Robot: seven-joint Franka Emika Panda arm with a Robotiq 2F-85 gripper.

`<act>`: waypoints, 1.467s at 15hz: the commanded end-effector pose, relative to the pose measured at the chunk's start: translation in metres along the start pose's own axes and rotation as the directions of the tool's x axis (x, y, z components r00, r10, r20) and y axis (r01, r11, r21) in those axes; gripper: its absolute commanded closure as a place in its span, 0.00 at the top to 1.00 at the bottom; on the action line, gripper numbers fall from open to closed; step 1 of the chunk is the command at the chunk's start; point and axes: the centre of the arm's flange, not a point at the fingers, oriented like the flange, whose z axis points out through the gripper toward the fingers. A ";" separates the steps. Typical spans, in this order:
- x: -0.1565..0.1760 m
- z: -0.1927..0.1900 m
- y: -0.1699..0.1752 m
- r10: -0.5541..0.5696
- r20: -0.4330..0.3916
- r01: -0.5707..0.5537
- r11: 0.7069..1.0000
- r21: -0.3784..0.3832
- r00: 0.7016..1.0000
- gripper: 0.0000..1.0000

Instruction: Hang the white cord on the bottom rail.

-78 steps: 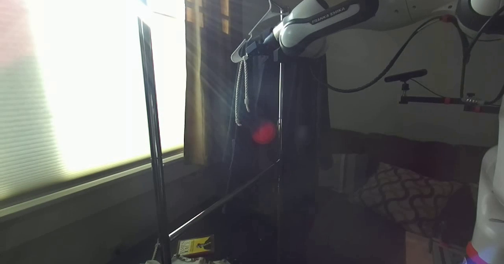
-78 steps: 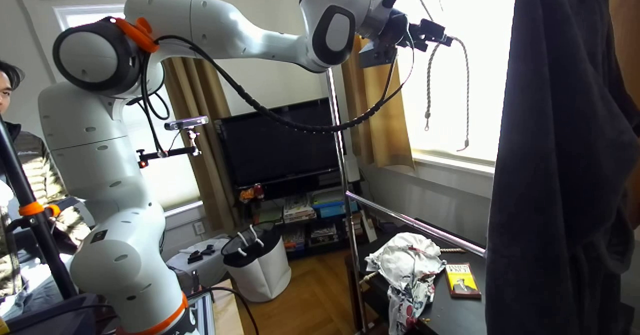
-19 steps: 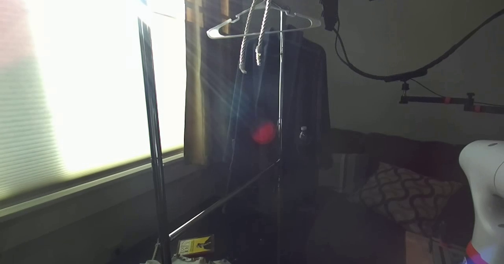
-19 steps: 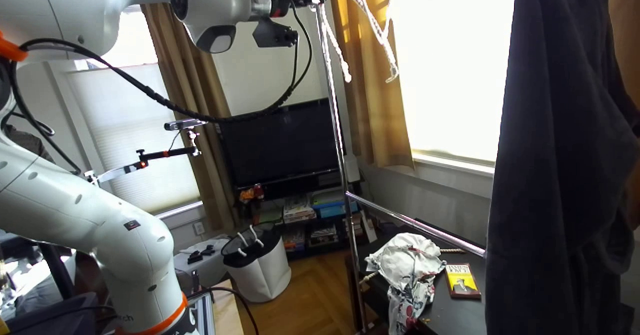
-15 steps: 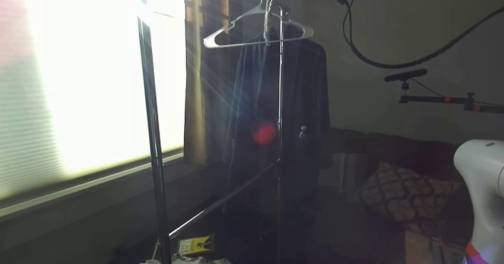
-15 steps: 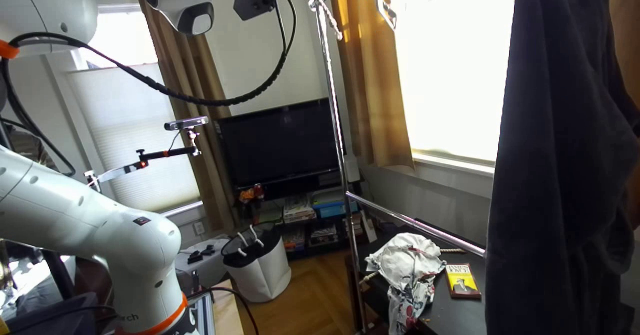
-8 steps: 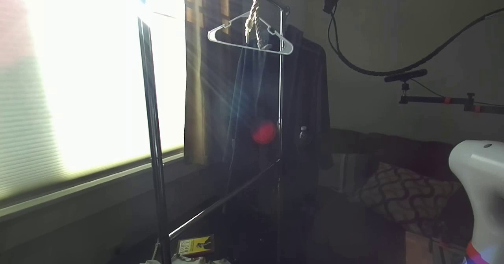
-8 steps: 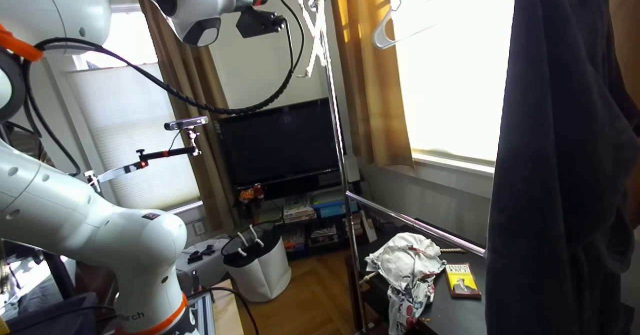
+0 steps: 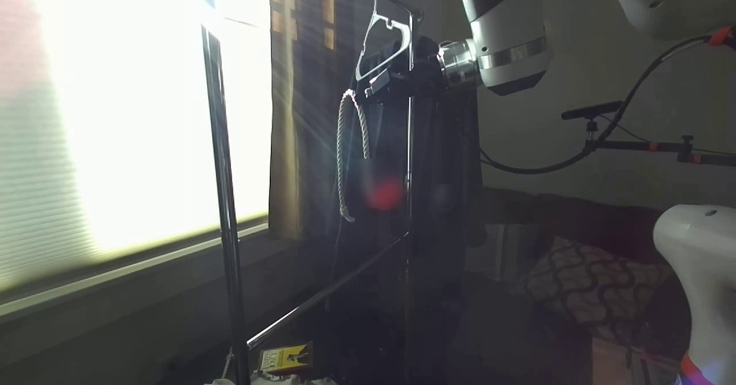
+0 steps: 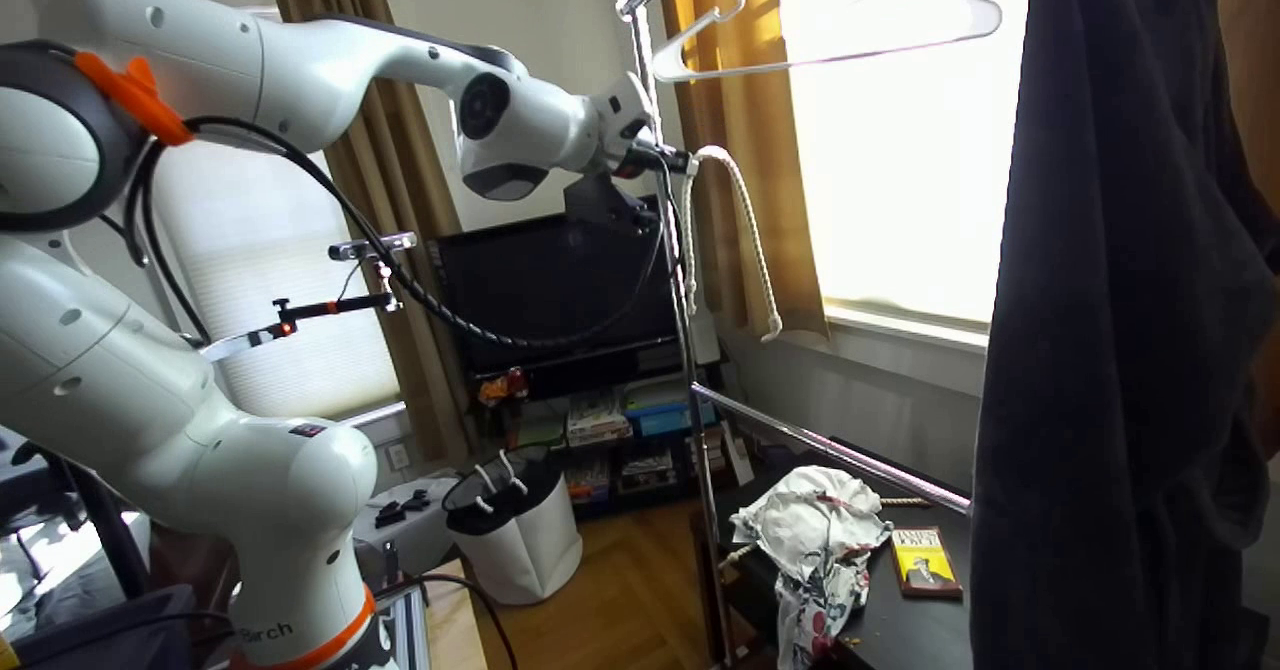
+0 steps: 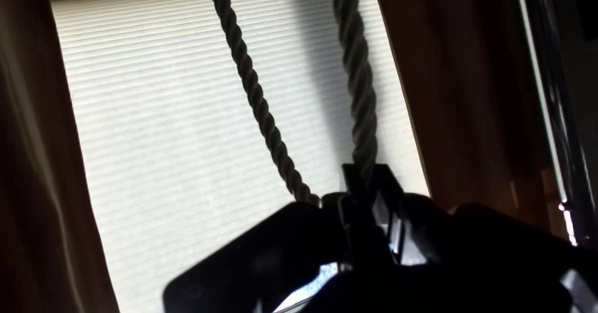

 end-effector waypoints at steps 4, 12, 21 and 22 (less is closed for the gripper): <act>-0.016 0.016 0.001 0.008 0.027 -0.009 1.000 0.009 1.000 0.03; -0.064 0.099 -0.009 0.097 0.090 -0.111 0.979 0.169 0.991 0.03; -0.095 0.154 0.018 -0.044 0.070 0.033 0.988 0.150 0.997 0.03; -0.097 0.152 0.022 -0.065 0.083 0.053 0.989 0.138 0.994 0.03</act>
